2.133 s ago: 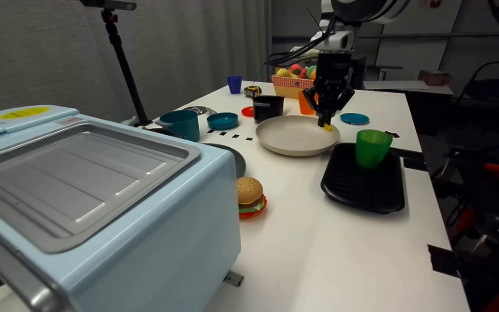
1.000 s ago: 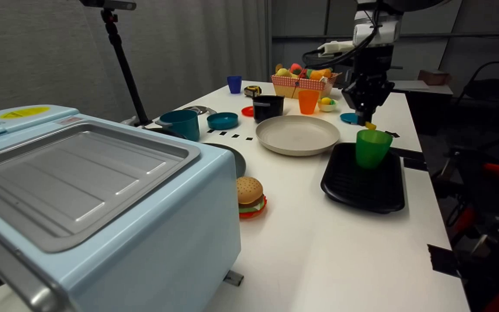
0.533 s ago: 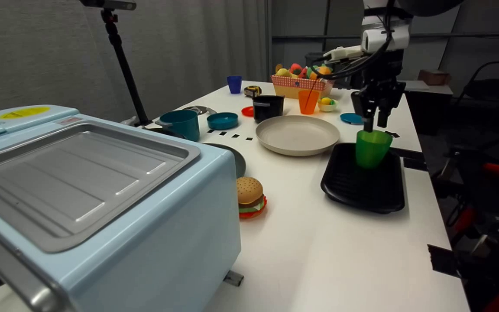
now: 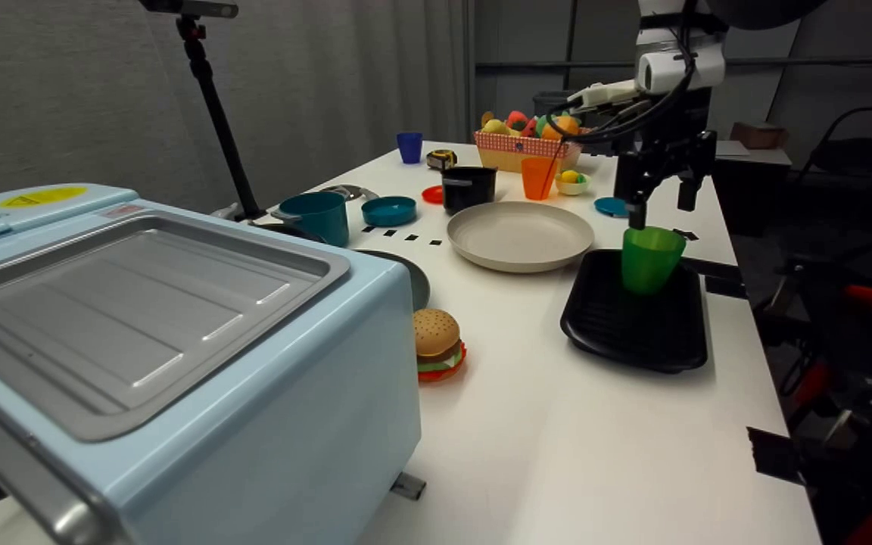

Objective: Take the objects on the plate and put them in the cup

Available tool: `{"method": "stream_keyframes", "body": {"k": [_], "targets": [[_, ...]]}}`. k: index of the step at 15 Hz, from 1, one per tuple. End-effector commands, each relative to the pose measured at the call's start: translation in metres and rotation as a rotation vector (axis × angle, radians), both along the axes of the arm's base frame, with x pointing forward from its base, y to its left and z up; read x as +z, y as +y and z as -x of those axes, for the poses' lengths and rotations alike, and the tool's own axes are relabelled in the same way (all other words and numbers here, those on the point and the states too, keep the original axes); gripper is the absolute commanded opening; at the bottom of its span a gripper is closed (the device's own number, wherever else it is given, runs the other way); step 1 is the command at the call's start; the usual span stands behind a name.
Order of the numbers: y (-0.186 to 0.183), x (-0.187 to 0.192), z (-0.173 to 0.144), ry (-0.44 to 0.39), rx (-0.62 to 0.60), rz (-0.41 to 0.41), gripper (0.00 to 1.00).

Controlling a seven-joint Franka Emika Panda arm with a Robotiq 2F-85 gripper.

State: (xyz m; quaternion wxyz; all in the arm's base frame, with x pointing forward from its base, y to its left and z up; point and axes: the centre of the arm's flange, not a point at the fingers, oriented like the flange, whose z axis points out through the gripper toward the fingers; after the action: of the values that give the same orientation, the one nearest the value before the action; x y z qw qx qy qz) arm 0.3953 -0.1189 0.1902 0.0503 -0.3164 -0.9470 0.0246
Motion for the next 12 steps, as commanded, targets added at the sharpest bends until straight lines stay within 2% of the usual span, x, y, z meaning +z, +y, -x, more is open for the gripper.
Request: {"method": "stream_keyframes", "body": {"k": [1,12], "targets": [[-0.002,0.024,0.007,-0.070,0.041,0.012,1.00],[-0.002,0.078,0.000,-0.307,0.040,0.033,1.00]]}}
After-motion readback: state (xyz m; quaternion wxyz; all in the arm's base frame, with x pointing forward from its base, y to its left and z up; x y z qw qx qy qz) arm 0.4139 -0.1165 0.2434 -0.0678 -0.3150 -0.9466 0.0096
